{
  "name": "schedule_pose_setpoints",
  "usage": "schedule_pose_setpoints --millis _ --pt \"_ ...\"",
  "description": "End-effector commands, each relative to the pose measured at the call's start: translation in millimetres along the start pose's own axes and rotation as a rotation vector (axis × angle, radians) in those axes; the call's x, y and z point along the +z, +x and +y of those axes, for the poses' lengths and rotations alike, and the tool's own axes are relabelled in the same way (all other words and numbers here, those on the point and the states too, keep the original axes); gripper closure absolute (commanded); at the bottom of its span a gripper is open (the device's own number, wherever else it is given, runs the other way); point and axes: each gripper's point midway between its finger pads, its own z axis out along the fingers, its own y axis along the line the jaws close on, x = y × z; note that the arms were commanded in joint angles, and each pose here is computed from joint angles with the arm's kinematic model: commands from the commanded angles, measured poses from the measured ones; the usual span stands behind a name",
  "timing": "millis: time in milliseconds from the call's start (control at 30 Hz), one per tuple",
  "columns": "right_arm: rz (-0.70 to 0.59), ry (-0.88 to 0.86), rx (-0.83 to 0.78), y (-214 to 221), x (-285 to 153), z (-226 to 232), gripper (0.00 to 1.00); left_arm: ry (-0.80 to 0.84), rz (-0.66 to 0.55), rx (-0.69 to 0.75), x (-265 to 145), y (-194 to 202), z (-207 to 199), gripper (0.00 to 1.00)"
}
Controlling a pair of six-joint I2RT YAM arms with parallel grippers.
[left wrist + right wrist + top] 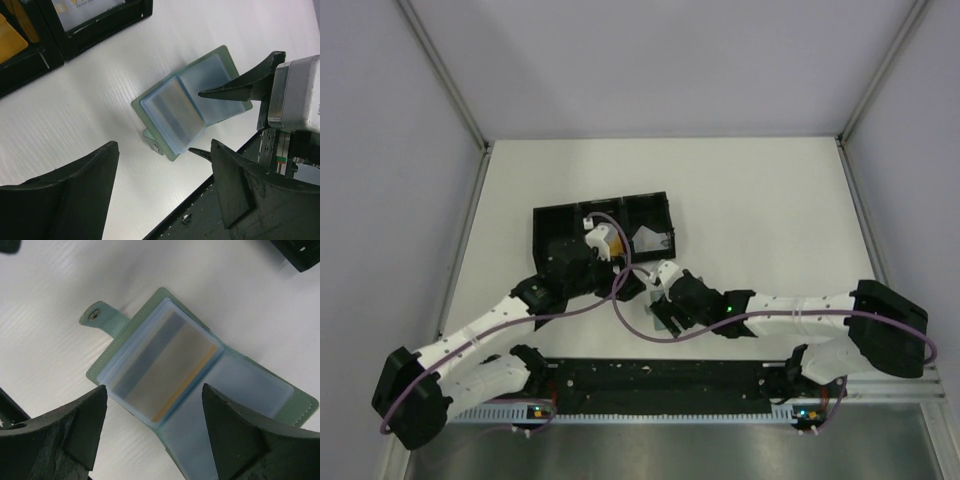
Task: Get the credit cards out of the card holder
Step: Remove the credit card from the card holder.
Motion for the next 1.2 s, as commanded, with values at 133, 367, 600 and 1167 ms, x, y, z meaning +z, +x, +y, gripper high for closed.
schedule_pose_setpoints --millis 133,367,600,1167 --pt "-0.036 0.062 0.019 -19 11 1 0.30 0.025 0.005 -0.049 32 12 -4 0.27" --pt "-0.033 -0.021 0.033 -20 6 16 0.31 -0.003 0.092 -0.063 43 35 3 0.31" --pt "-0.035 -0.010 0.062 -20 6 15 0.30 -0.024 0.184 -0.070 52 61 6 0.39" --pt "0.036 0.005 0.050 -8 22 17 0.29 -0.102 0.163 -0.102 55 69 23 1.00"
